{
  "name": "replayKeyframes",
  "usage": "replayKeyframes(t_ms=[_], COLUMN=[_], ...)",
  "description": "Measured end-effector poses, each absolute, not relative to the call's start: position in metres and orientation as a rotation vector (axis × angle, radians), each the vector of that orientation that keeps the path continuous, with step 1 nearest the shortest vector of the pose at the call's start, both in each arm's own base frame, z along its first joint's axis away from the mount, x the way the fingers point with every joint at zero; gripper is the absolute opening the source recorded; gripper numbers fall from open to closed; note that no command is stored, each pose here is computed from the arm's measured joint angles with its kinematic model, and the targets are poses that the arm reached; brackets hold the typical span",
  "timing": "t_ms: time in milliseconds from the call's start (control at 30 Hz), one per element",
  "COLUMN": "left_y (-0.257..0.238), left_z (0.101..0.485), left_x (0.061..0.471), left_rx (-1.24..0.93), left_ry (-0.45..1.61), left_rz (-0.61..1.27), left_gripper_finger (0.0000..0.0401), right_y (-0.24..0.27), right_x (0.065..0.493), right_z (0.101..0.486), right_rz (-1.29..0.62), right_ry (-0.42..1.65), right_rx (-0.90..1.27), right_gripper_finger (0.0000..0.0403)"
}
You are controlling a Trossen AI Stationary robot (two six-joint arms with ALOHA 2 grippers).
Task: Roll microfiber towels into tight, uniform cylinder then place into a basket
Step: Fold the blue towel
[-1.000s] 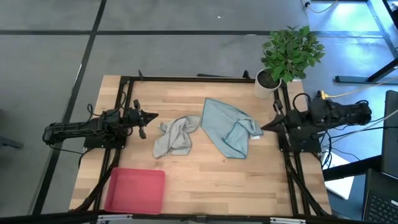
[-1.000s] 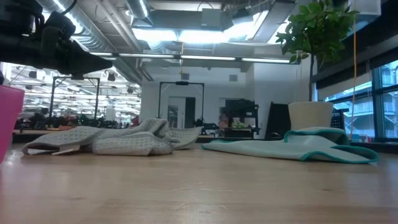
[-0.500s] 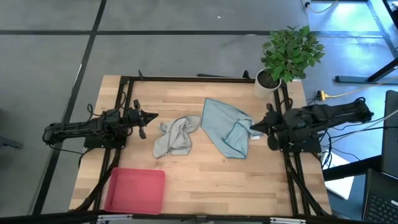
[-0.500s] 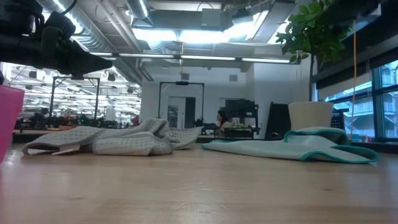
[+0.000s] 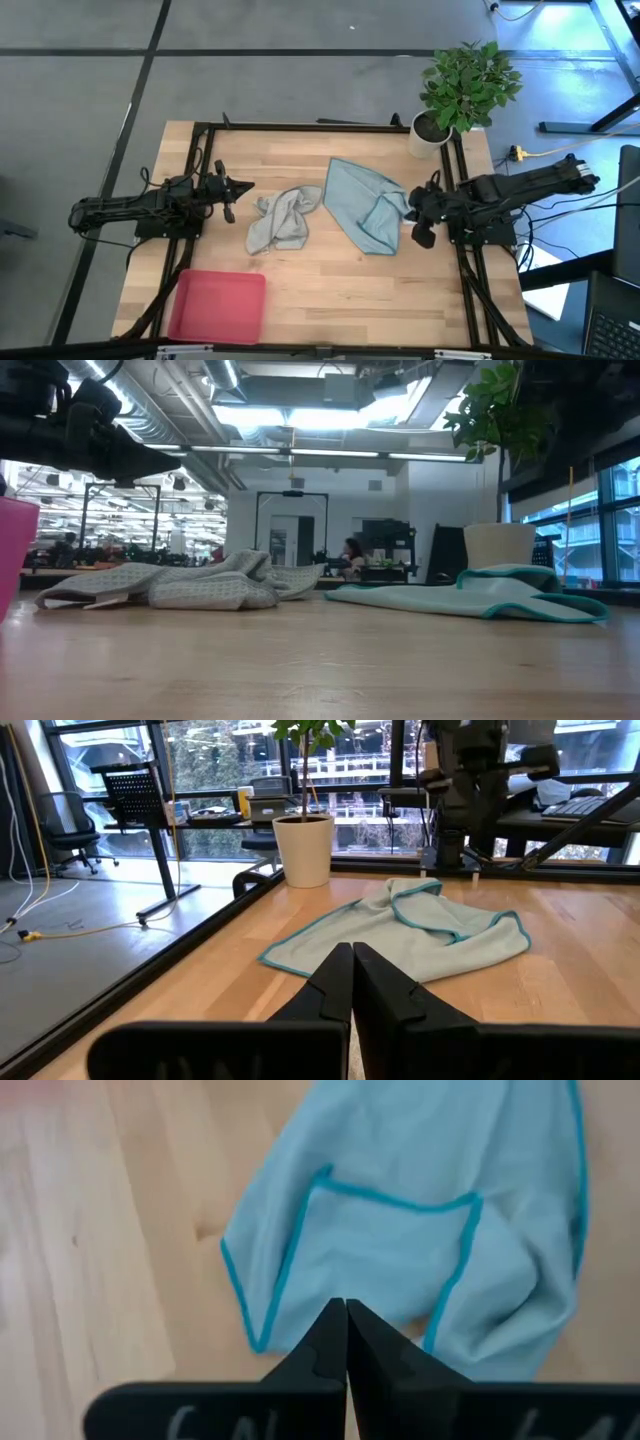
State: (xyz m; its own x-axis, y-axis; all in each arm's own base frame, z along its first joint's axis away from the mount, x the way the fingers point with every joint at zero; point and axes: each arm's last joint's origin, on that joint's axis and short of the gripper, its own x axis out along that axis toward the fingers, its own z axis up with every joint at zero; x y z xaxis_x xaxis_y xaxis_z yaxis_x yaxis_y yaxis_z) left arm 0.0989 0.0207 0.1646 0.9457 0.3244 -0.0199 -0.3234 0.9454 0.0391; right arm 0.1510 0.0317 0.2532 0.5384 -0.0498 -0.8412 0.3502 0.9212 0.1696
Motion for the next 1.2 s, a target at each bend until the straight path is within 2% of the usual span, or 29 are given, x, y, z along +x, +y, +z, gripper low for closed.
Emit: replayKeyframes(t_ms=[233,500,633,833,967,1200], left_y=[0.021,0.021,0.021,0.021,0.021,0.021], left_z=[0.165,0.165,0.165,0.165,0.165,0.164], left_x=[0.099,0.099,0.099,0.099,0.099,0.099], left_rx=[0.036,0.036,0.036,0.036,0.036,0.036], left_ry=[0.027,0.027,0.027,0.027,0.026,0.027], left_rz=[0.330,0.330,0.330,0.330,0.330,0.330], left_gripper_finger=[0.0000,0.0000,0.0000,0.0000,0.0000,0.0000], right_y=[0.037,0.030,0.018,-0.003,-0.016,-0.038], right_x=[0.164,0.174,0.171,0.163,0.161,0.153], right_z=[0.241,0.227,0.223,0.221,0.218,0.195], right_rz=[-0.228,-0.425,-0.556,-0.647,-0.683,-0.779], right_ry=[1.083,1.144,1.193,1.286,1.273,1.306], right_rx=[0.417,0.593,0.677,0.812,0.823,0.870], right_gripper_finger=[0.0016,0.0083,0.0115,0.0156,0.0171,0.0174])
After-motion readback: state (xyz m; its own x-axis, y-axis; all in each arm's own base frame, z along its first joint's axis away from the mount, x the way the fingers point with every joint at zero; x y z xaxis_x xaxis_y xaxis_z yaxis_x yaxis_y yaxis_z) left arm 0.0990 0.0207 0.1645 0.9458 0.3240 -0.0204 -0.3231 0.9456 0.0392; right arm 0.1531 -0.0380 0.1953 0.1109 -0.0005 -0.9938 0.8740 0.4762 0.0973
